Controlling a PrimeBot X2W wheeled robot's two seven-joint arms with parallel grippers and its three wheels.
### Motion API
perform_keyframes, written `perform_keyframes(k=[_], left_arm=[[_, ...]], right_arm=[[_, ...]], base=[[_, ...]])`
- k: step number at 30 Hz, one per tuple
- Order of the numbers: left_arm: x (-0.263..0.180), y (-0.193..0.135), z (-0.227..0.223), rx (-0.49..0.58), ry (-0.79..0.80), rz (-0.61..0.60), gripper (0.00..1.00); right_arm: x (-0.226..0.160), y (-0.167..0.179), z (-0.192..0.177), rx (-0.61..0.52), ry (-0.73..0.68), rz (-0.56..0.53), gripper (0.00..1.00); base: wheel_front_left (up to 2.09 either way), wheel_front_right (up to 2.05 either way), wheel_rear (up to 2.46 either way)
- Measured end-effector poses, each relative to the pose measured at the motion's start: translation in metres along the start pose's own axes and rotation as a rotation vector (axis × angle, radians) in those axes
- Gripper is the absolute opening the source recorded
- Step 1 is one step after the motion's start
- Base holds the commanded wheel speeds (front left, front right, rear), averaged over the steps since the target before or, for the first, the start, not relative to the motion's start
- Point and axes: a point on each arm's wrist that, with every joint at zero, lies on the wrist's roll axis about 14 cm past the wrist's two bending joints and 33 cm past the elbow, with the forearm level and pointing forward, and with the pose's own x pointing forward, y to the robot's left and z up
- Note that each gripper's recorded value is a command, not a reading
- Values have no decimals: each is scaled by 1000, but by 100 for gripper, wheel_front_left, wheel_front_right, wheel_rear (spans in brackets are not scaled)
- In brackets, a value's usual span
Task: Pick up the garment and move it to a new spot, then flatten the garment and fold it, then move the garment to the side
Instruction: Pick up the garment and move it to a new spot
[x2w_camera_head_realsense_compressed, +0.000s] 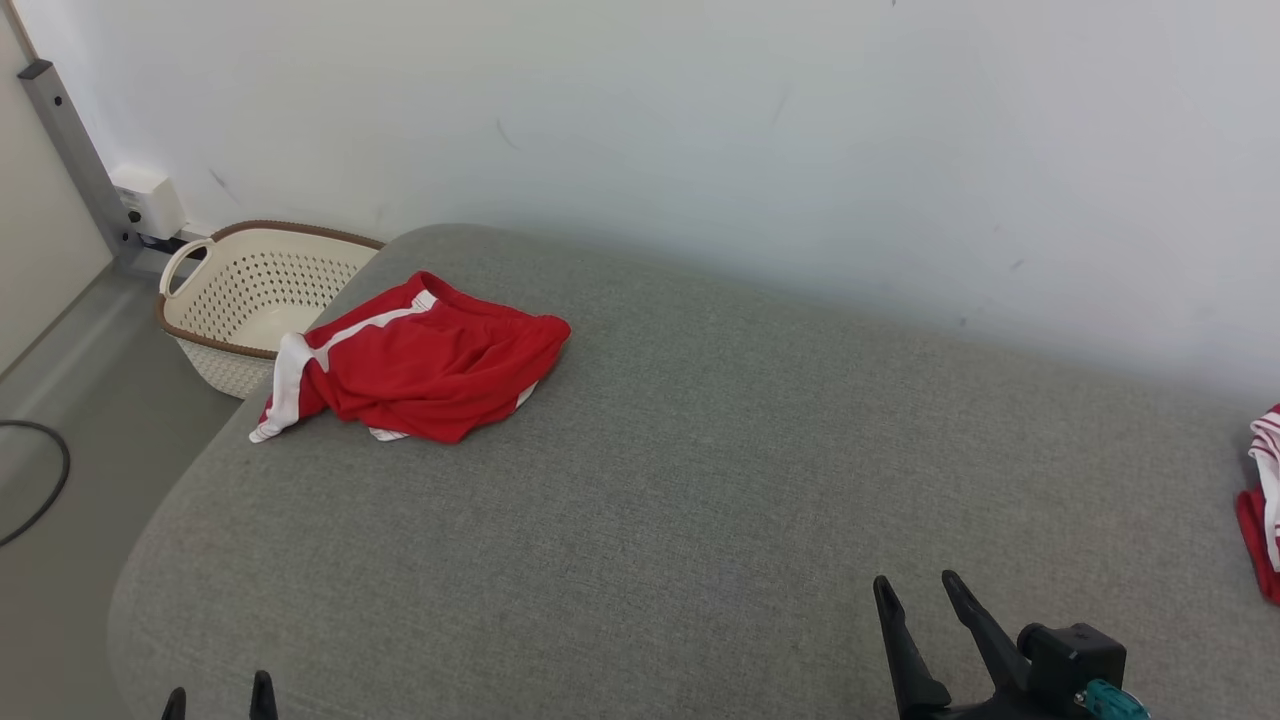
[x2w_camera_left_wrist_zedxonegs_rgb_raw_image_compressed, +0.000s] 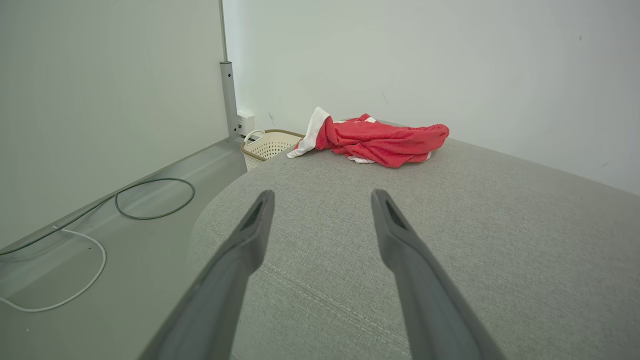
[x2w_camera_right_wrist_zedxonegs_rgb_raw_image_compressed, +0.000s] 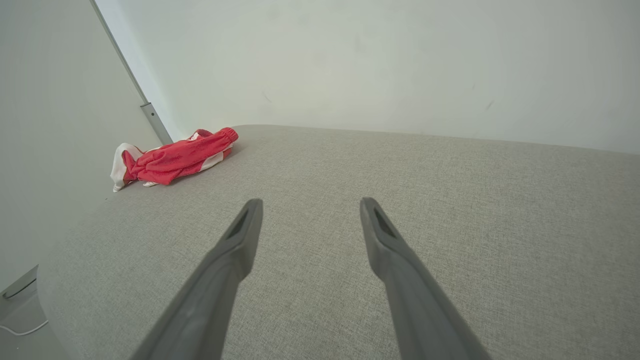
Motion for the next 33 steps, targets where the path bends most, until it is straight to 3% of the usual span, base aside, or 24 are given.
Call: perform_keyframes(k=[10,25,33], left_arm=[[25,-16,25,-16,-77,-58,100],[129,-84,138,3,-388,-256,100],[191,-119,150,26,-396,-334,100]], right_arm=[[1,-6,1,4,-2,-10,100],[22,-28,16,13,-61,-26,100],[33,-41,27,19,-115,-35,100]], base=[[0,0,0],[0,0,0],[0,0,0]])
